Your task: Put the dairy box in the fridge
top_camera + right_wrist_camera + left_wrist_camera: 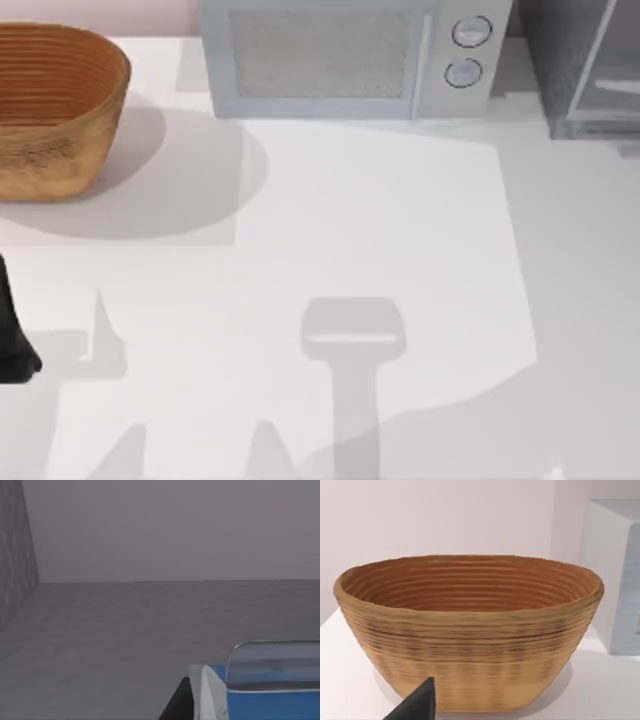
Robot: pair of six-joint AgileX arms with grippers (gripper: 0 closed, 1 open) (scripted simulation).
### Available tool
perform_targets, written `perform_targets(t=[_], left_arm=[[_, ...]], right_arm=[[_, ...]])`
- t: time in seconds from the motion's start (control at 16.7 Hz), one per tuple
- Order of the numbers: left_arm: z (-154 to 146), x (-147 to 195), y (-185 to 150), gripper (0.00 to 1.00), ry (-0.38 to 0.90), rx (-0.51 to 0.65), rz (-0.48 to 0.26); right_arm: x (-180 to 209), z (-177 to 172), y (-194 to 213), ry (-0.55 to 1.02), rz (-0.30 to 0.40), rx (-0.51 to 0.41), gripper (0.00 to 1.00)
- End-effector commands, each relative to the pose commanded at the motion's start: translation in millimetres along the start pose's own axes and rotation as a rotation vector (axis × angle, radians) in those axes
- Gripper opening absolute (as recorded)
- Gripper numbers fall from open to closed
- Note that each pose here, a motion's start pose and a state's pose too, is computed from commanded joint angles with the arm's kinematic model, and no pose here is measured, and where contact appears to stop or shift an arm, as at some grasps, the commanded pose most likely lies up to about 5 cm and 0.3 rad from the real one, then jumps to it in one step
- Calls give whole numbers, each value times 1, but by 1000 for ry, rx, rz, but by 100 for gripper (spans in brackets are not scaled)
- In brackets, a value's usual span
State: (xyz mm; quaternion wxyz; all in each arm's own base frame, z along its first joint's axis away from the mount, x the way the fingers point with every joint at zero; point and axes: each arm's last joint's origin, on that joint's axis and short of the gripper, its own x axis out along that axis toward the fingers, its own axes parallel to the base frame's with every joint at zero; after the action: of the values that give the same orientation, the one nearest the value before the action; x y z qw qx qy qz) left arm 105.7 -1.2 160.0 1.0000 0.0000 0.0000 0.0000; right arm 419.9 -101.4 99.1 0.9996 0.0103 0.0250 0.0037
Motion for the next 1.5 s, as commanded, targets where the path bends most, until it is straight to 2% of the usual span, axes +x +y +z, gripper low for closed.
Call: perform_targets(t=[0.12,0.36,0.48,0.66,0.9,1.5], left_arm=[[0,0,0,100,0,0,0],[0,0,0,100,0,0,0],[0,0,0,100,0,0,0],[0,0,0,100,0,0,0],[0,0,0,100,0,0,0],[0,0,0,100,0,0,0]], right_arm=[[20,2,0,1,6,1,0],[70,37,-5,-91,5,-22,0],[88,43,-6,-87,-2,-22,0],[102,36,-2,-46,-1,-15,0],[103,36,-1,-43,0,-15,0],[103,36,-1,-43,0,-15,75]])
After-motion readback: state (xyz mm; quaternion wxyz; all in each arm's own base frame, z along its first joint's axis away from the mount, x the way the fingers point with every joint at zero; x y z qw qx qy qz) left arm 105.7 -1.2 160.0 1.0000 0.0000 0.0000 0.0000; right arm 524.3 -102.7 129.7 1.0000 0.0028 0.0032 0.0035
